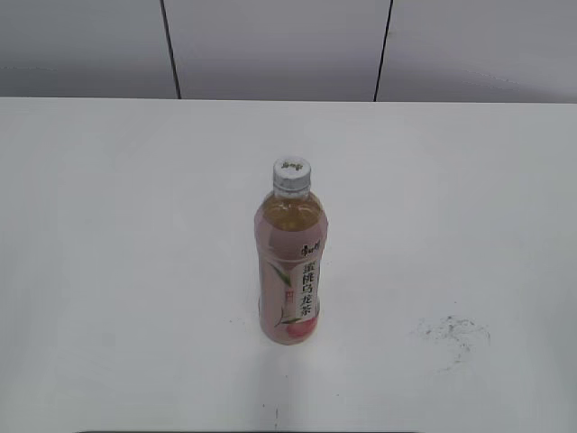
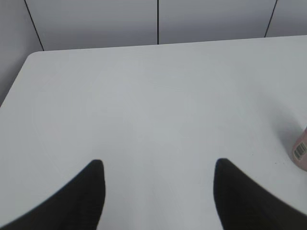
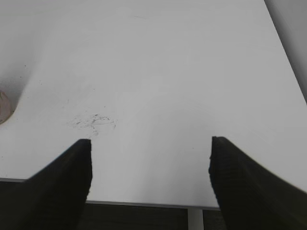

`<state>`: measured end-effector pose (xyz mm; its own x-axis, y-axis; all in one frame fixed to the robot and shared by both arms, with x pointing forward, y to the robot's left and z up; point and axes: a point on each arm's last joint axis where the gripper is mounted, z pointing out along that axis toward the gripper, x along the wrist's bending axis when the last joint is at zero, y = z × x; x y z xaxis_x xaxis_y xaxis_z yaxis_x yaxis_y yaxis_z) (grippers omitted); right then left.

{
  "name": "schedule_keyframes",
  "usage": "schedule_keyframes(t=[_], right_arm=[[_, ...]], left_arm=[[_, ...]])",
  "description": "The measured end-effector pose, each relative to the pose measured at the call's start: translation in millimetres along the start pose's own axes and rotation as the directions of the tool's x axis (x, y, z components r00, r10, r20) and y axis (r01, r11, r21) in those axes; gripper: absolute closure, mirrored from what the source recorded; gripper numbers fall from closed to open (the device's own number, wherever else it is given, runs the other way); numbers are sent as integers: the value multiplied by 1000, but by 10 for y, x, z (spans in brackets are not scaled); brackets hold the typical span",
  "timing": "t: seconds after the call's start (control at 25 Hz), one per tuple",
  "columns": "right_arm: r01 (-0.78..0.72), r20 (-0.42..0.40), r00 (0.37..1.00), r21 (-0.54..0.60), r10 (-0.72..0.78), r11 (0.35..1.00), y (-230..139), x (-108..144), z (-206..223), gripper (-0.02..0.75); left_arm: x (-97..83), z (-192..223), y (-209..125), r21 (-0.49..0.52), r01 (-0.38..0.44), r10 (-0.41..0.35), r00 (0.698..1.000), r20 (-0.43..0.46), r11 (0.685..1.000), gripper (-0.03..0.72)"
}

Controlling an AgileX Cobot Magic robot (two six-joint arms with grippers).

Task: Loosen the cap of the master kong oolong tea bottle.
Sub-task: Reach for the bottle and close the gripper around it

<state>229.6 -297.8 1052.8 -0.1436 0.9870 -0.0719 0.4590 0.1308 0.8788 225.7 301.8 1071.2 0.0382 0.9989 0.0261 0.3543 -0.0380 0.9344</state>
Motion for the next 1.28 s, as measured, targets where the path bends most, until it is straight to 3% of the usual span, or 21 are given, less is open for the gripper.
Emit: schedule_keyframes(t=[1.28], right_arm=[[0, -1, 1000, 0, 0, 1000, 0, 1, 0, 165]], left_arm=[[-9, 0, 0, 0, 6, -6, 1000, 10, 1000, 251]])
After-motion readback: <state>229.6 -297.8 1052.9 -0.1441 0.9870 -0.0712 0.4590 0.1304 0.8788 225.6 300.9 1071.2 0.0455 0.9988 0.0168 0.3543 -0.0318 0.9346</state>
